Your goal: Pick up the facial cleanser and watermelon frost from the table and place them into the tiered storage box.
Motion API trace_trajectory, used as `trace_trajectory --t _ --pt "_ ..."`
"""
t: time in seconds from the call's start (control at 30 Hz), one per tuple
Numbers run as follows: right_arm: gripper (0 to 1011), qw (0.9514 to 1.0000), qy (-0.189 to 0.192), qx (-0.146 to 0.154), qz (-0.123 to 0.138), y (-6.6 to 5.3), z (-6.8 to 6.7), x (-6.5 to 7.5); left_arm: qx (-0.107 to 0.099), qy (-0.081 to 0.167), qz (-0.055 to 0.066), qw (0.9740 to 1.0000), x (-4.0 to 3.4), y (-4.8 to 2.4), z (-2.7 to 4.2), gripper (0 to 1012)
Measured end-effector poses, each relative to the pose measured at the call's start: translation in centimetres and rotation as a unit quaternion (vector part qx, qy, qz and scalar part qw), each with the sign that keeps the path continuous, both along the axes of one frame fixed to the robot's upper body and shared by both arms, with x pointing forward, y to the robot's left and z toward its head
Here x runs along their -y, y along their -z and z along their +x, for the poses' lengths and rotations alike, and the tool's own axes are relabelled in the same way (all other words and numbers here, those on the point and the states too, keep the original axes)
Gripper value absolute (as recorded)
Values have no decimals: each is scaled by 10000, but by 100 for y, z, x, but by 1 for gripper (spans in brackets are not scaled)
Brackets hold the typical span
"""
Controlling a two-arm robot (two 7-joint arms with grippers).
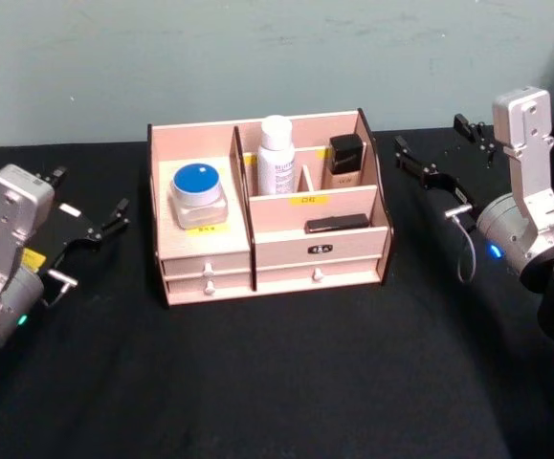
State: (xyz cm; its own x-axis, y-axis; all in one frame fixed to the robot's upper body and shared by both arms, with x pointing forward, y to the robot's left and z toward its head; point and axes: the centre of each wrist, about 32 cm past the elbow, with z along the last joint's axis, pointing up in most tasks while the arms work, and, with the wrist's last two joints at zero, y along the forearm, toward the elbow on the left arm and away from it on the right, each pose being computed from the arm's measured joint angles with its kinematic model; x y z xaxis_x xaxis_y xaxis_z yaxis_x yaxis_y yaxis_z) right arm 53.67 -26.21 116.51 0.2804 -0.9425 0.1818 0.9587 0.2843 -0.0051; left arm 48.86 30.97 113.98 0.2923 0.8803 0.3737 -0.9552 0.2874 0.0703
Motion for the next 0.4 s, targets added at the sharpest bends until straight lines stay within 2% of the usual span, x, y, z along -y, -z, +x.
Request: trace_trajectory --t 0.4 --pt "1002 10000 -1 4 -3 -1 -3 0 0 0 0 10000 0 0 0 1010"
